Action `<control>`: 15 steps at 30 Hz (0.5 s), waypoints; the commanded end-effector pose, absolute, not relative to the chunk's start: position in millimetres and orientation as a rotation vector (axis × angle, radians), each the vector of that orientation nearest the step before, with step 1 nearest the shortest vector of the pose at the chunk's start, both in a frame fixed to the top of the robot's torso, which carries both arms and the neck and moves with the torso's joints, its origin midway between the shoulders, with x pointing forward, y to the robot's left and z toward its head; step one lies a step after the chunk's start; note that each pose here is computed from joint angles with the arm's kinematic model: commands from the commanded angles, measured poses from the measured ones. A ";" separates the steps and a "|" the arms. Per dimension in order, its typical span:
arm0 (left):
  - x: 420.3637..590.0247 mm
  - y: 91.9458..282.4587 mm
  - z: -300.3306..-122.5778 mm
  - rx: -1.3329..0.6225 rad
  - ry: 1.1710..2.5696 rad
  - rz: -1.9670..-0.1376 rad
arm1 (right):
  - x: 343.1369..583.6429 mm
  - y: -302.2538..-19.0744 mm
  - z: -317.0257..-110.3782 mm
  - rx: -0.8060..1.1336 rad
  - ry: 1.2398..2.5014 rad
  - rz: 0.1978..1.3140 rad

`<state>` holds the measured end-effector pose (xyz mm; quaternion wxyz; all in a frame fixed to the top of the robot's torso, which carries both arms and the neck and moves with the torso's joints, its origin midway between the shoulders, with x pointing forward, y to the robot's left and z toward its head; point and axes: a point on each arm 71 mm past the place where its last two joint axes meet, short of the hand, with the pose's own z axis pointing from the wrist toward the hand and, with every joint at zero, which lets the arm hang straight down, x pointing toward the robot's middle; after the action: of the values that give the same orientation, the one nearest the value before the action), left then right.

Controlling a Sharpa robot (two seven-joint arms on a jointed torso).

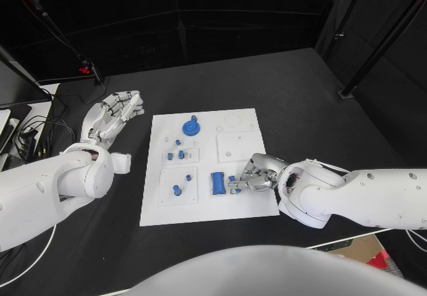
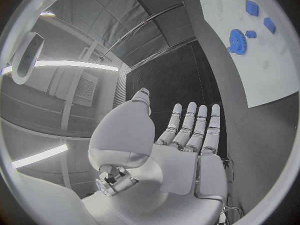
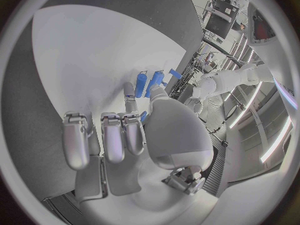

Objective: Assemble the parts on the task board

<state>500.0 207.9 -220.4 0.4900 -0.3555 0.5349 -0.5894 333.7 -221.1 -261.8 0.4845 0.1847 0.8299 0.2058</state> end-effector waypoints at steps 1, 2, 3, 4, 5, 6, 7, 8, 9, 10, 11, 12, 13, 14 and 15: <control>499.7 207.6 -215.6 -0.826 1.255 -1.468 | 333.3 -219.5 -258.2 0.461 1.985 0.541; 499.9 207.7 -215.7 -0.826 1.255 -1.468 | 333.1 -219.4 -258.0 0.463 1.983 0.545; 499.9 207.7 -215.7 -0.826 1.255 -1.467 | 333.0 -219.2 -257.7 0.465 1.982 0.548; 500.0 207.8 -215.7 -0.826 1.255 -1.467 | 332.9 -219.0 -257.6 0.466 1.981 0.550; 500.0 207.8 -215.7 -0.826 1.255 -1.467 | 332.8 -218.9 -257.5 0.468 1.980 0.553; 500.1 207.8 -215.8 -0.826 1.255 -1.467 | 332.7 -218.9 -257.4 0.470 1.980 0.554; 500.1 207.9 -215.8 -0.826 1.255 -1.467 | 332.6 -218.9 -257.3 0.473 1.979 0.556; 500.1 207.9 -215.8 -0.826 1.255 -1.467 | 332.6 -218.9 -257.3 0.475 1.979 0.557; 500.1 208.0 -215.8 -0.827 1.255 -1.466 | 332.5 -219.1 -257.3 0.477 1.979 0.558; 500.1 208.1 -215.8 -0.827 1.255 -1.466 | 332.5 -219.2 -257.3 0.479 1.979 0.558; 500.1 208.3 -215.8 -0.827 1.255 -1.465 | 332.4 -219.3 -257.3 0.481 1.979 0.560; 500.2 208.4 -215.8 -0.827 1.255 -1.465 | 332.4 -219.3 -257.3 0.483 1.979 0.561; 500.2 208.4 -215.8 -0.827 1.255 -1.465 | 332.4 -219.3 -257.3 0.485 1.980 0.562; 500.3 208.4 -215.9 -0.827 1.255 -1.464 | 332.2 -219.3 -257.5 0.490 1.982 0.565; 500.3 208.4 -215.9 -0.827 1.255 -1.464 | 332.1 -219.3 -257.5 0.493 1.983 0.567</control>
<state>500.8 209.2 -220.6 0.4915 -0.3557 0.5347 -0.5882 332.4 -220.4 -259.1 0.4880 0.1951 0.8212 0.2224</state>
